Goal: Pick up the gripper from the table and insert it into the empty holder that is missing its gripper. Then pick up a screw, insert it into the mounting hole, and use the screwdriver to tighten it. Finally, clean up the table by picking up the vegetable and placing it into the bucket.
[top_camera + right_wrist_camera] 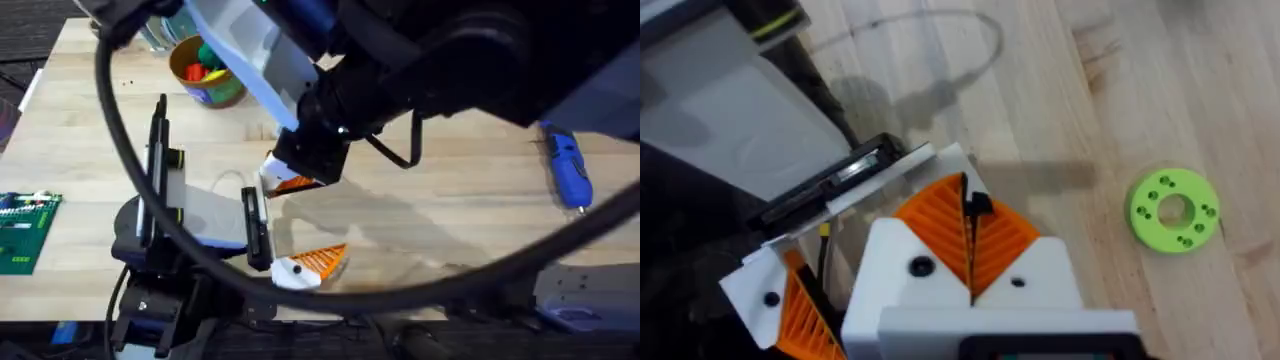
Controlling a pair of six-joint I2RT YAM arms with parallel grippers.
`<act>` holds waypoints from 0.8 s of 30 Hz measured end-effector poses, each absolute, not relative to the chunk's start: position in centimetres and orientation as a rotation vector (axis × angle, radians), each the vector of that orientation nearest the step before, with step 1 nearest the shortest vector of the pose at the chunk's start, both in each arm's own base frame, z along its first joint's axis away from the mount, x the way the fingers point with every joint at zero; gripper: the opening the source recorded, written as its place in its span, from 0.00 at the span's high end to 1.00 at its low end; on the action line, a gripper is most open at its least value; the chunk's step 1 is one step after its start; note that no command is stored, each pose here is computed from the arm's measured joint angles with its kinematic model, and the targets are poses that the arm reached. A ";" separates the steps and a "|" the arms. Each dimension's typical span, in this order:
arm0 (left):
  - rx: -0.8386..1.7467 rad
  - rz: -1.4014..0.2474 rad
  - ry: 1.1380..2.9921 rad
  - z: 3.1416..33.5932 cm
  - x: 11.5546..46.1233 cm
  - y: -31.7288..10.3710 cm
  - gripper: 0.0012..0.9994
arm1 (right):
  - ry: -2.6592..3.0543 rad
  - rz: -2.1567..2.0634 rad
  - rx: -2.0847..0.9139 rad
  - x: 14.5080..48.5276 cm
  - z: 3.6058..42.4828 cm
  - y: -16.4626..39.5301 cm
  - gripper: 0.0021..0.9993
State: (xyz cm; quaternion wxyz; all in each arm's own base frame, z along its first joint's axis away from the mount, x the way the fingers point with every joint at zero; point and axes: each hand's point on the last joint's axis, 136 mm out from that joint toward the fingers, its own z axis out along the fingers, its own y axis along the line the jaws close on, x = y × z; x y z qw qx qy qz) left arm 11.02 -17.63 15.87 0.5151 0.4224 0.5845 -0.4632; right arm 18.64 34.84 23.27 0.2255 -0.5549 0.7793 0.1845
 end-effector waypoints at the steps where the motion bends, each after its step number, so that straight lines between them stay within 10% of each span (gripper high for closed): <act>1: 1.015 -1.113 1.404 15.9 11.0 -17.6 0.01 | 2.146 0.495 -1.532 18.6 23.2 34.8 0.99; 24: 1.015 -1.113 1.404 15.9 11.0 -17.6 0.01 | 2.133 0.434 -1.554 18.2 22.3 35.0 0.99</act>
